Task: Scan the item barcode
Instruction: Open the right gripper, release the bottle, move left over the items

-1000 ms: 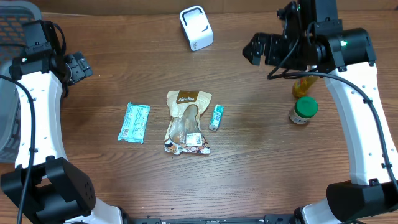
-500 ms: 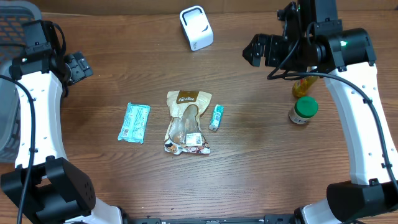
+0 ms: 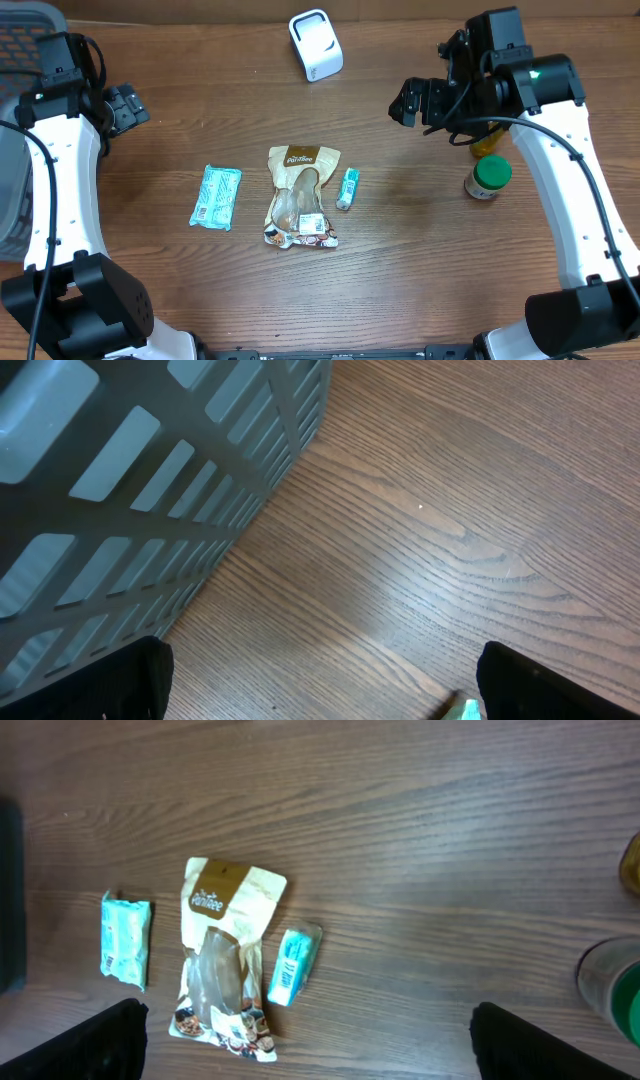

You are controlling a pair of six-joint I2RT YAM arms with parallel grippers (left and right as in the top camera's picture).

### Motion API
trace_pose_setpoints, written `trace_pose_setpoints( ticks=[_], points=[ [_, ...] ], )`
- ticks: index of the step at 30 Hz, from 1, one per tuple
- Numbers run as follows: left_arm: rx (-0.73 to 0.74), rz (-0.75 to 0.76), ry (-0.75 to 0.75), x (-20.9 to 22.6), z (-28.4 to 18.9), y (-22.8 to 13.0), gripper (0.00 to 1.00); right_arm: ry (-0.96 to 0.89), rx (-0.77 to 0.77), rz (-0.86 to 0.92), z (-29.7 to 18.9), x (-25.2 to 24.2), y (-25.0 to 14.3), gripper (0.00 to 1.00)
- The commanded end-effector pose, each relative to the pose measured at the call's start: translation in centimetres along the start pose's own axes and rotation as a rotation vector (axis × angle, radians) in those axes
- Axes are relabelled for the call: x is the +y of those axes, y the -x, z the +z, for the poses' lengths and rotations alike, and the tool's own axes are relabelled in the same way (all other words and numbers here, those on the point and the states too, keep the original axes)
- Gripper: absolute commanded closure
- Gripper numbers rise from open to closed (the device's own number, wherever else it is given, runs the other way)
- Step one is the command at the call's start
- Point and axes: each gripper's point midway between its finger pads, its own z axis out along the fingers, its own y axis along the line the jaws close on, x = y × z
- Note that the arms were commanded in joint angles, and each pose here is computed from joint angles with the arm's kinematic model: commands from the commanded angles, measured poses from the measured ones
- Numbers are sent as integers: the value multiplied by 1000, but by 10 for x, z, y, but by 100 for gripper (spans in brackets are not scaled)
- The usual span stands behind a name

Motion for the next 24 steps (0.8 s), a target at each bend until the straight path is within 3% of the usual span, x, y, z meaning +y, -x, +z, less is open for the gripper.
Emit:
trace_pose_setpoints(
  ticks=[1,9,24],
  points=[
    [-31,-2,10,5,-7,9,0,2,22,8,7,-1,-5,7],
    [-31,-2,10,5,-7,9,1,-12,68,22,22,-9,-15,22],
    [-31,-2,10,5,-7,9,1,-13,78,21,25,-9,-18,24]
  ],
)
